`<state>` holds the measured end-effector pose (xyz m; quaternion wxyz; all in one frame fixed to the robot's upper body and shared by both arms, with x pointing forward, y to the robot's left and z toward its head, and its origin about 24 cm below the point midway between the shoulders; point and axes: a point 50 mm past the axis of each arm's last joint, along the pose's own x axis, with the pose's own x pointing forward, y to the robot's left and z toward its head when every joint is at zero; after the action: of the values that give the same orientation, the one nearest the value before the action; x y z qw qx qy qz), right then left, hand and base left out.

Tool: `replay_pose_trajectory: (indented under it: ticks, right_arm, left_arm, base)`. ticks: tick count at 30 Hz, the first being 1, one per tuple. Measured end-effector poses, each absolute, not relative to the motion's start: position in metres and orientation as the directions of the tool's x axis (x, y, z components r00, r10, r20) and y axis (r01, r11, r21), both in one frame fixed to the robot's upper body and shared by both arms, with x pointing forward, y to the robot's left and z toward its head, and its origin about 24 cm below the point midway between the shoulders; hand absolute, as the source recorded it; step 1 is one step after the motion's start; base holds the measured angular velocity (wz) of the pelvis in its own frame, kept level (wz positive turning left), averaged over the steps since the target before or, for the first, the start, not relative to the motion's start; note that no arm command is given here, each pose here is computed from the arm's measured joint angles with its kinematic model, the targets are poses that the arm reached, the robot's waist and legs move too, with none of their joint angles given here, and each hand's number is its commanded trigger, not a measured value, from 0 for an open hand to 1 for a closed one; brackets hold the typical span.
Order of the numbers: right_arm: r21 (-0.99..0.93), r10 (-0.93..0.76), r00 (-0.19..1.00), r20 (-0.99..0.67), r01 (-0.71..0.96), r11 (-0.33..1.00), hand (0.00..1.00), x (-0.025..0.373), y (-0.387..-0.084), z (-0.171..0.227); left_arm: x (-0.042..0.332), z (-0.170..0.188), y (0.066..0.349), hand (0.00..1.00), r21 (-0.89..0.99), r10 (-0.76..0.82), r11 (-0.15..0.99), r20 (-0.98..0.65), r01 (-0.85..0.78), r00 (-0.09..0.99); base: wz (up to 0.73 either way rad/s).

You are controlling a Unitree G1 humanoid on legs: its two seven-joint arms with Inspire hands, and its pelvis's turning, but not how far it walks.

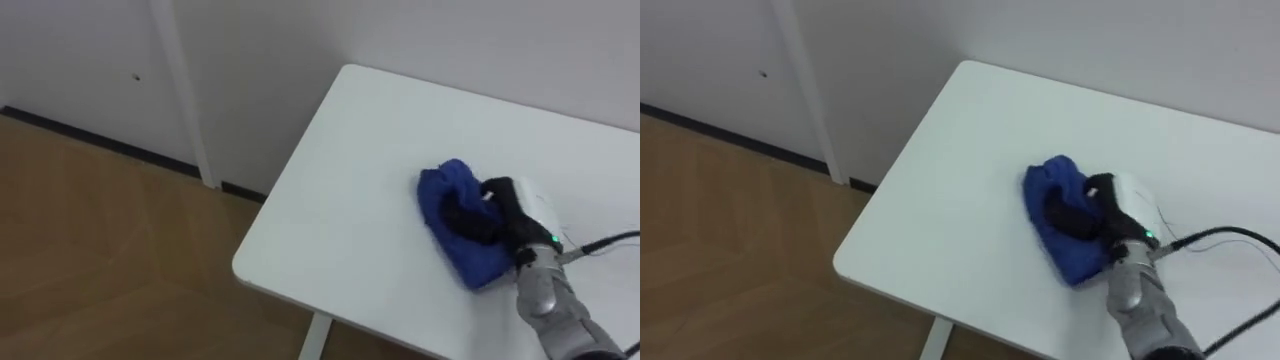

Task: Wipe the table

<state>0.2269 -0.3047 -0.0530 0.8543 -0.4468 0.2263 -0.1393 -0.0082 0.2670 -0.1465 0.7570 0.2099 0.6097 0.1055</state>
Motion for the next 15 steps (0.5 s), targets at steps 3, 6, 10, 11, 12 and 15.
replay_pose_trajectory:
  ticks: [3, 6, 10, 11, 12, 15]
  right_arm:
    - [-0.833, -0.563, 0.775, -0.285, 0.09, 0.545, 1.0, 0.205, -0.338, -0.054]
    - [-0.831, -0.628, 0.714, -0.309, 0.118, 0.543, 1.0, 0.185, -0.354, -0.058]
    - [-0.843, -0.657, 0.689, -0.307, 0.124, 0.524, 1.0, 0.174, -0.362, -0.059]
    - [-0.849, -0.659, 0.686, -0.308, 0.116, 0.516, 1.0, 0.17, -0.363, -0.06]
    - [-0.852, -0.662, 0.685, -0.305, 0.114, 0.511, 1.0, 0.17, -0.364, -0.059]
    - [-0.873, -0.653, 0.694, -0.304, 0.071, 0.482, 1.0, 0.173, -0.362, -0.057]
  left_arm:
    - [-0.011, -0.144, 0.273, 0.0, 0.465, 0.442, 0.883, -0.868, 0.06, 0.226]
    - [-0.011, -0.143, 0.275, 0.0, 0.47, 0.448, 0.881, -0.865, 0.05, 0.226]
    - [-0.004, -0.143, 0.276, 0.0, 0.473, 0.449, 0.88, -0.859, 0.042, 0.247]
    - [0.0, -0.142, 0.276, 0.0, 0.474, 0.45, 0.88, -0.855, 0.038, 0.258]
    - [0.005, -0.142, 0.276, 0.0, 0.475, 0.45, 0.879, -0.85, 0.033, 0.273]
    - [0.014, -0.142, 0.273, 0.0, 0.465, 0.437, 0.885, -0.847, 0.023, 0.303]
  base:
    - [0.06]
    - [0.0]
    - [-0.08]
    - [-0.11]
    - [-0.08]
    - [-0.13]
